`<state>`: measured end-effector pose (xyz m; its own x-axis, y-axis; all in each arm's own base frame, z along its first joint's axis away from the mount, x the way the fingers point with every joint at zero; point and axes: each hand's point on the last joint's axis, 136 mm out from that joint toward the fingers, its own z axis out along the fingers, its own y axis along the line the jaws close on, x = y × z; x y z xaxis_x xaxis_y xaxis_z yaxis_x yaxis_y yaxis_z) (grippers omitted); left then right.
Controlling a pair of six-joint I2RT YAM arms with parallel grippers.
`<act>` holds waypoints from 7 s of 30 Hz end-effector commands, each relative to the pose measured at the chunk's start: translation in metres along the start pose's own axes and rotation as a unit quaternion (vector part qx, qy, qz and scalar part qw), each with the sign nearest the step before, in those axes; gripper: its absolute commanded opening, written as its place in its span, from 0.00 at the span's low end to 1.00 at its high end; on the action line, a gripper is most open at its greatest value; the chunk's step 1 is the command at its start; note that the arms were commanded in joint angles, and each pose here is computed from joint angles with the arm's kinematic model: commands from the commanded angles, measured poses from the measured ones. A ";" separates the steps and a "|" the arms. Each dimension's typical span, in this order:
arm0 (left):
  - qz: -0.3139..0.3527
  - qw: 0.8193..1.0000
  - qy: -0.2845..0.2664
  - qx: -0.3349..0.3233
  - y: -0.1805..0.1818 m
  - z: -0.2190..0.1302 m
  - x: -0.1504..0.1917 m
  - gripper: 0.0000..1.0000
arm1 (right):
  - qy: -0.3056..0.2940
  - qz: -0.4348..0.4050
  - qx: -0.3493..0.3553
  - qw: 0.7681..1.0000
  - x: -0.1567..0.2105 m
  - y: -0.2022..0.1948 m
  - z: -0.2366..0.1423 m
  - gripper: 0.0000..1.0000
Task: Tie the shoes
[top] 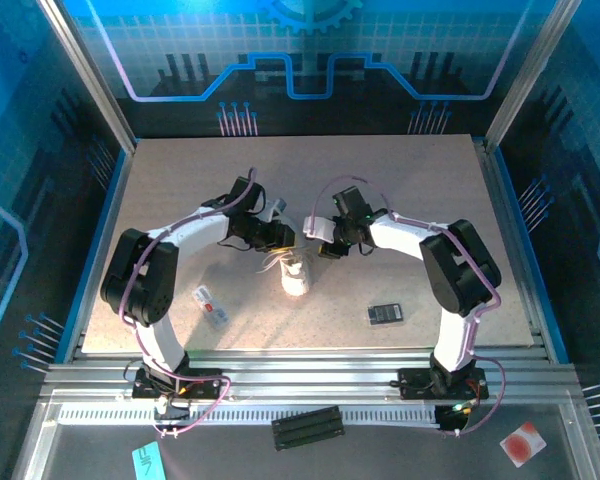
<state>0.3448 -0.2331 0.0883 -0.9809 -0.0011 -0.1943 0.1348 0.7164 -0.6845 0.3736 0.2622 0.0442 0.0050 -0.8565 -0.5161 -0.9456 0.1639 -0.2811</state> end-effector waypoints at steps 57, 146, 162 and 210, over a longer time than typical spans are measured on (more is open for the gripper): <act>-0.044 0.994 -0.102 -0.024 0.038 -0.053 0.000 0.46 | -0.035 0.040 0.003 0.999 -0.017 -0.019 -0.029 0.43; -0.120 0.978 -0.143 0.096 0.058 -0.044 0.004 0.48 | 0.023 0.062 -0.165 0.984 -0.045 0.044 0.000 0.03; -0.126 0.975 -0.138 0.123 0.048 -0.018 -0.002 0.42 | 0.025 0.104 -0.087 0.990 -0.030 0.026 -0.029 0.00; -0.134 0.983 -0.107 -0.068 0.106 -0.047 0.055 0.10 | 0.207 0.249 -0.070 0.943 0.018 0.019 -0.031 0.30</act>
<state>0.2993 -0.1303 0.0338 -0.9317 -0.3304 -0.1510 -0.1633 0.7522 -0.6383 0.3351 0.2517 0.0295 -0.4733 -0.8635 -0.1744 -0.8801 0.4721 0.0508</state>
